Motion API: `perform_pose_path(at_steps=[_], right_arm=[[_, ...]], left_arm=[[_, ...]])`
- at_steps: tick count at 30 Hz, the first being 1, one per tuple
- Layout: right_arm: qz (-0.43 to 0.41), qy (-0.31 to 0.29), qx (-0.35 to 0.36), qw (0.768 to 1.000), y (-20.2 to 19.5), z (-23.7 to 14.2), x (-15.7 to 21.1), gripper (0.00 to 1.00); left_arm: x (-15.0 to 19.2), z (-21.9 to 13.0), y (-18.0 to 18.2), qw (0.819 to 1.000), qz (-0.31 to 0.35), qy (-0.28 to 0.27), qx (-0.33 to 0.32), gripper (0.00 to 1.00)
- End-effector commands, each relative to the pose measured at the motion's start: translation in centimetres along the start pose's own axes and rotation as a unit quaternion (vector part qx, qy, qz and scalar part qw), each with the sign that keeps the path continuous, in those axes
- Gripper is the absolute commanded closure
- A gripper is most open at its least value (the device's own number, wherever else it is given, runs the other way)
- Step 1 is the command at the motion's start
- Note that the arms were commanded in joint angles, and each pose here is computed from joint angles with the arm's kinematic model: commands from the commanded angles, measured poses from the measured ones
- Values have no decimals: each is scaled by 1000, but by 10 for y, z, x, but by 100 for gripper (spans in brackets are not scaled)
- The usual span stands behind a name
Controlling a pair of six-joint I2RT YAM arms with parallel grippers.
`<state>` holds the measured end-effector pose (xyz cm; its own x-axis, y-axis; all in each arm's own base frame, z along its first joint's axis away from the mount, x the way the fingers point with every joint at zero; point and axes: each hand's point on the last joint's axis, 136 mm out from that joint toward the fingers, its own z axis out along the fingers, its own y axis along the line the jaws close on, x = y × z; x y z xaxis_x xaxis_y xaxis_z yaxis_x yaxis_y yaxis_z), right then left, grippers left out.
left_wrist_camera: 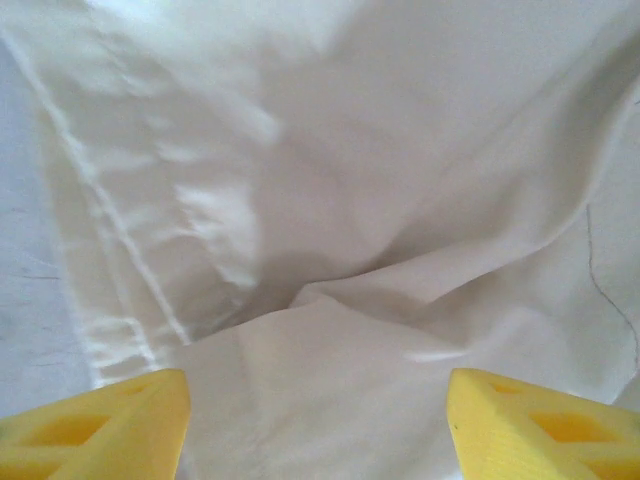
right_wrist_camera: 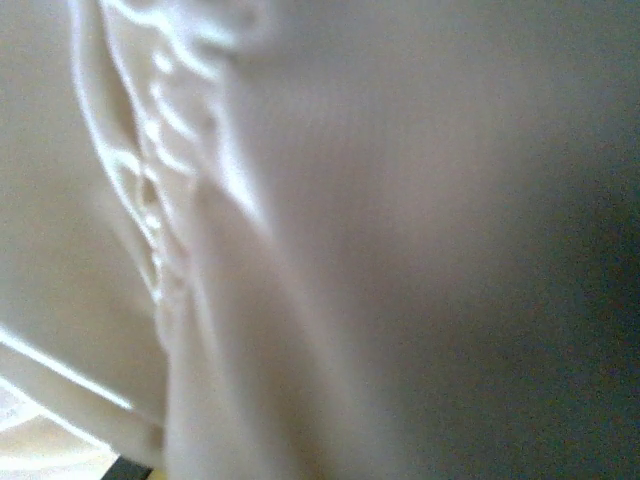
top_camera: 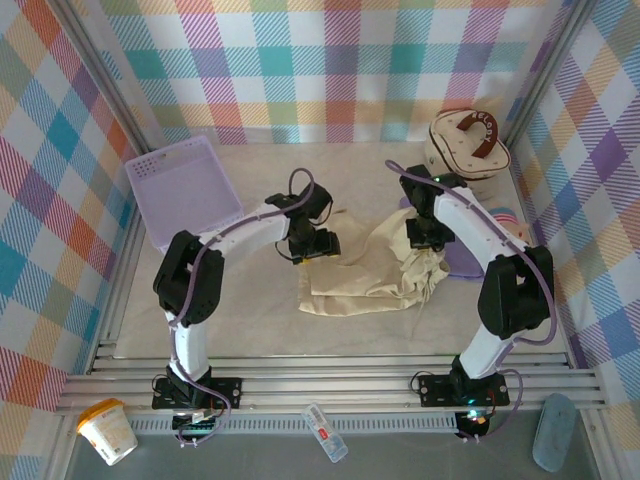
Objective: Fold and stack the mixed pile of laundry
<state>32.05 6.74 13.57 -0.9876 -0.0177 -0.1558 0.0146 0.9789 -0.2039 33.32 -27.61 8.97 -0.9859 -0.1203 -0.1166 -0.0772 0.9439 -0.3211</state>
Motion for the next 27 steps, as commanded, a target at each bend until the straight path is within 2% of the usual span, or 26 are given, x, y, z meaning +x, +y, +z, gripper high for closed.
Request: perform_pose_path(at_steps=[1,3,6,9,13,18,21,22,23,25,27], right_arm=[[-9,14,-27,999,12,-9,-1,100],[1,19,-59,998,24,-14,-1,100],[22,23,-138,990,52,-28,0,100],[38,26,-232,972,87,-47,5,94],[62,32,-313,947,129,-61,8,87],[64,45,-385,920,191,-71,-4,76],[38,42,-460,886,241,-95,-16,62],[31,41,-477,878,253,-103,-18,53],[27,36,-494,868,262,-110,-22,39],[19,33,-518,855,269,-120,-23,17],[8,21,-519,855,266,-124,-23,5]], left_arm=[[-1,-22,39,998,-7,-8,-59,33],[7,-12,54,997,2,4,-75,38],[24,15,62,998,9,20,-66,50],[33,36,71,997,0,29,-75,63],[39,48,75,996,2,39,-84,68],[38,42,74,995,11,39,-86,69],[35,24,84,995,3,27,-99,66],[34,15,91,994,-3,18,-106,62],[32,5,104,992,-11,7,-123,55],[33,-14,132,985,-24,-12,-169,39],[37,-28,158,979,-46,-22,-196,34]])
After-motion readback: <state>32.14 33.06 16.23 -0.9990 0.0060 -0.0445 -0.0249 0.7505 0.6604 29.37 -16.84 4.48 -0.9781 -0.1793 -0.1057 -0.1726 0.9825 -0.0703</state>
